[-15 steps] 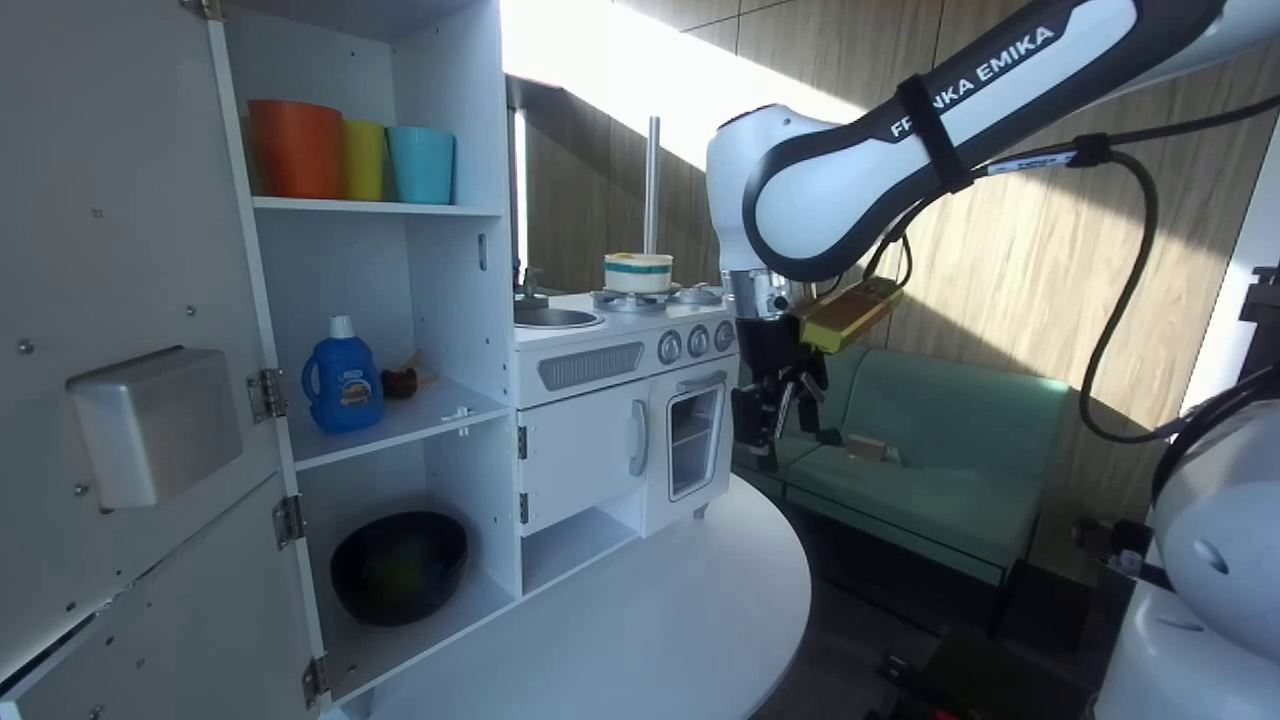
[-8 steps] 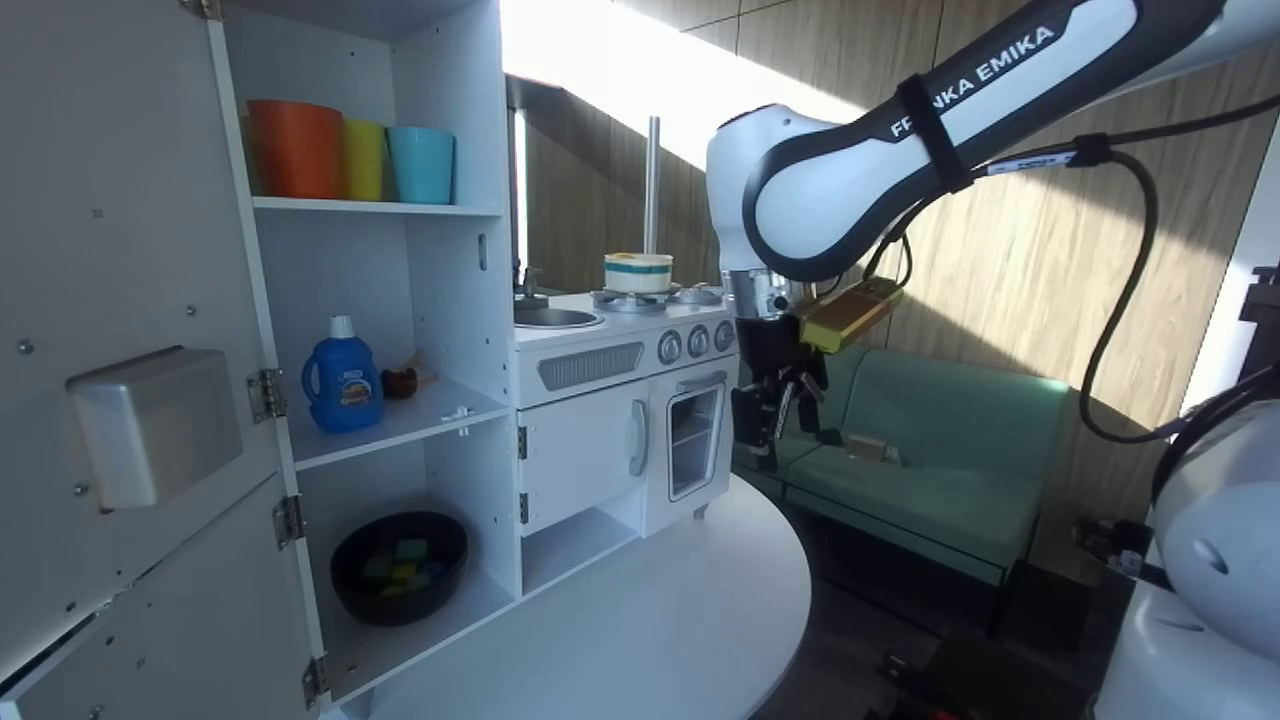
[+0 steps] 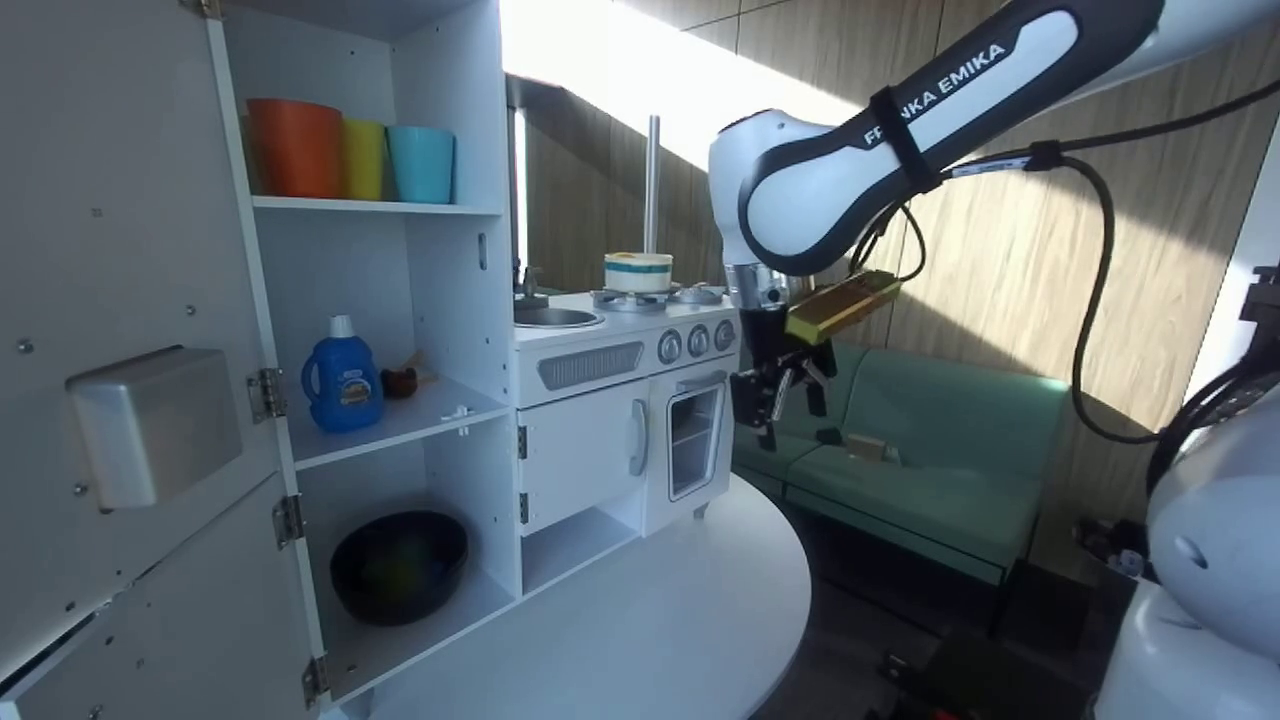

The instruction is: Pick up the white bowl and pour its contents into the sink

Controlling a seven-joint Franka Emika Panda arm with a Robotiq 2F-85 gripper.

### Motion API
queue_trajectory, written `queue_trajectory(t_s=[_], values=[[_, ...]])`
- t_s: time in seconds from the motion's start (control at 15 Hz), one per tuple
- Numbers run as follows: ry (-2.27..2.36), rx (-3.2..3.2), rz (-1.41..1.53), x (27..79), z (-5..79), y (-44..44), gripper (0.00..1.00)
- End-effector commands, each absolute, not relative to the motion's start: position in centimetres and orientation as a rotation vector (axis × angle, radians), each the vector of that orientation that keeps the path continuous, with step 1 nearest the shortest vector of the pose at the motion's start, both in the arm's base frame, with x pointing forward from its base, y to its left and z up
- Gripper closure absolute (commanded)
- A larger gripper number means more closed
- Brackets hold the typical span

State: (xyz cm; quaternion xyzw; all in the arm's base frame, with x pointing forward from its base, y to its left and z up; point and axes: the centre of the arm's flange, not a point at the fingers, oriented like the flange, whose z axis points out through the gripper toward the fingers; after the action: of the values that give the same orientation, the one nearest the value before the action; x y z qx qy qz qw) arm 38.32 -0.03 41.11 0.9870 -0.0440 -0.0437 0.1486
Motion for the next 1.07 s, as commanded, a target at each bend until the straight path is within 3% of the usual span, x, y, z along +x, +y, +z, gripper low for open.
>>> queue_trajectory(t_s=[0.0,1.0], values=[[-0.385,2.795,-0.036,44.3,44.3,-3.6,0.00],[-1.329,2.603,0.472,60.1,59.7,-15.8,0.00]])
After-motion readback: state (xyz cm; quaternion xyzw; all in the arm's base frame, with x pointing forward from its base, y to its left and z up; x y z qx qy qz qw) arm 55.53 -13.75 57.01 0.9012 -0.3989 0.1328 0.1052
